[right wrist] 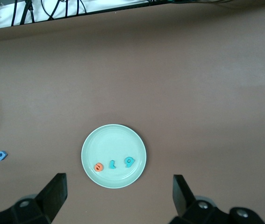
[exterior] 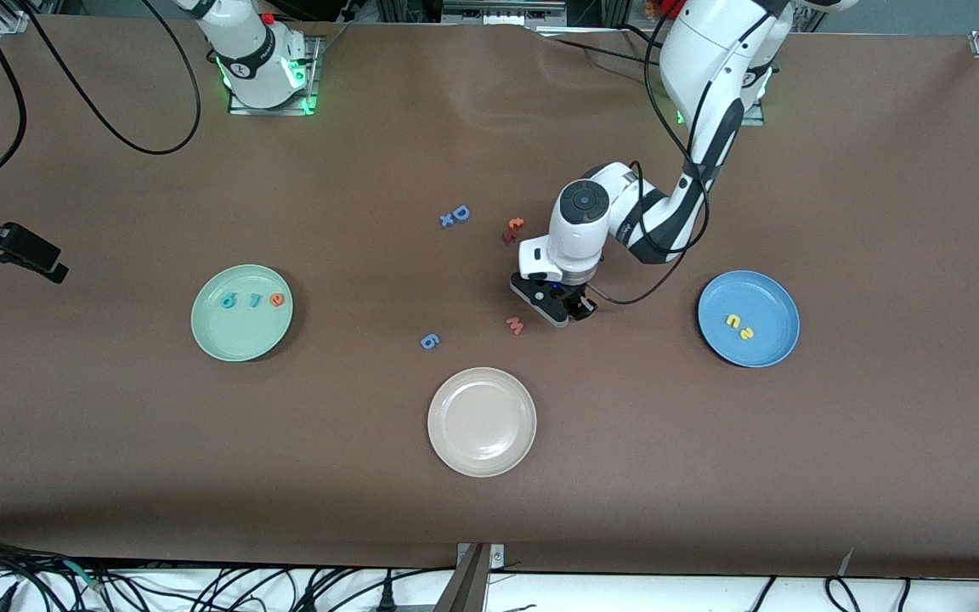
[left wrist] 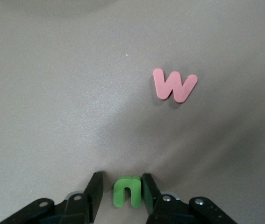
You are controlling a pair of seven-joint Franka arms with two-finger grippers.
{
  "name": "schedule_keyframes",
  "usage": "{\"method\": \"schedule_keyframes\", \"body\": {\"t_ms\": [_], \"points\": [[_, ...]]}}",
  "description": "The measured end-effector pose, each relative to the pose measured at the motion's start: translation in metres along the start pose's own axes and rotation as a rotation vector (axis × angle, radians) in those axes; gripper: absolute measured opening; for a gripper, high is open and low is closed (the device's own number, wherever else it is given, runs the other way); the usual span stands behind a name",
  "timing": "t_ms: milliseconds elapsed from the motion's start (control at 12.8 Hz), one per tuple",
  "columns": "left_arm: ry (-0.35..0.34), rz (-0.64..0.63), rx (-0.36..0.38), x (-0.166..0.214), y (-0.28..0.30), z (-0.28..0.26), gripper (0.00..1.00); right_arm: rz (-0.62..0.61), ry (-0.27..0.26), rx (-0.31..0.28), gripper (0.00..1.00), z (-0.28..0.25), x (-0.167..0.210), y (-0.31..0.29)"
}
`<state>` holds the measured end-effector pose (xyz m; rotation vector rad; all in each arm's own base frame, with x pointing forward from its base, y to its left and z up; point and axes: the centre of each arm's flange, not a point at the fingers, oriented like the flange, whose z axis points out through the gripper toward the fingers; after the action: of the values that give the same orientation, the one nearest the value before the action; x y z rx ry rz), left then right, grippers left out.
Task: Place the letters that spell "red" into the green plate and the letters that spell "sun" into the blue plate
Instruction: 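Lower the left gripper around the green n and close on it, then lift the green n with the left gripper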
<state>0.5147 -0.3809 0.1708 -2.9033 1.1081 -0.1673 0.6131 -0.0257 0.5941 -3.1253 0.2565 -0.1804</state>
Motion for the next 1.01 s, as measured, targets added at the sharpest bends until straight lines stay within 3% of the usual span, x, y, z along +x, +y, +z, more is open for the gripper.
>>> {"method": "schedule_keyframes", "body": {"t_ms": [779, 1013], "points": [[-0.003, -0.017, -0.021, 0.0001, -0.0062, -0.0012, 0.42, 0.0, 0.002, 0.0, 1.0, -0.001, -0.0002, 0.0003], [-0.002, -0.016, -0.023, 0.0004, -0.0046, -0.0016, 0.36, 0.001, 0.002, 0.0, 1.0, -0.001, -0.0002, 0.0004]]}}
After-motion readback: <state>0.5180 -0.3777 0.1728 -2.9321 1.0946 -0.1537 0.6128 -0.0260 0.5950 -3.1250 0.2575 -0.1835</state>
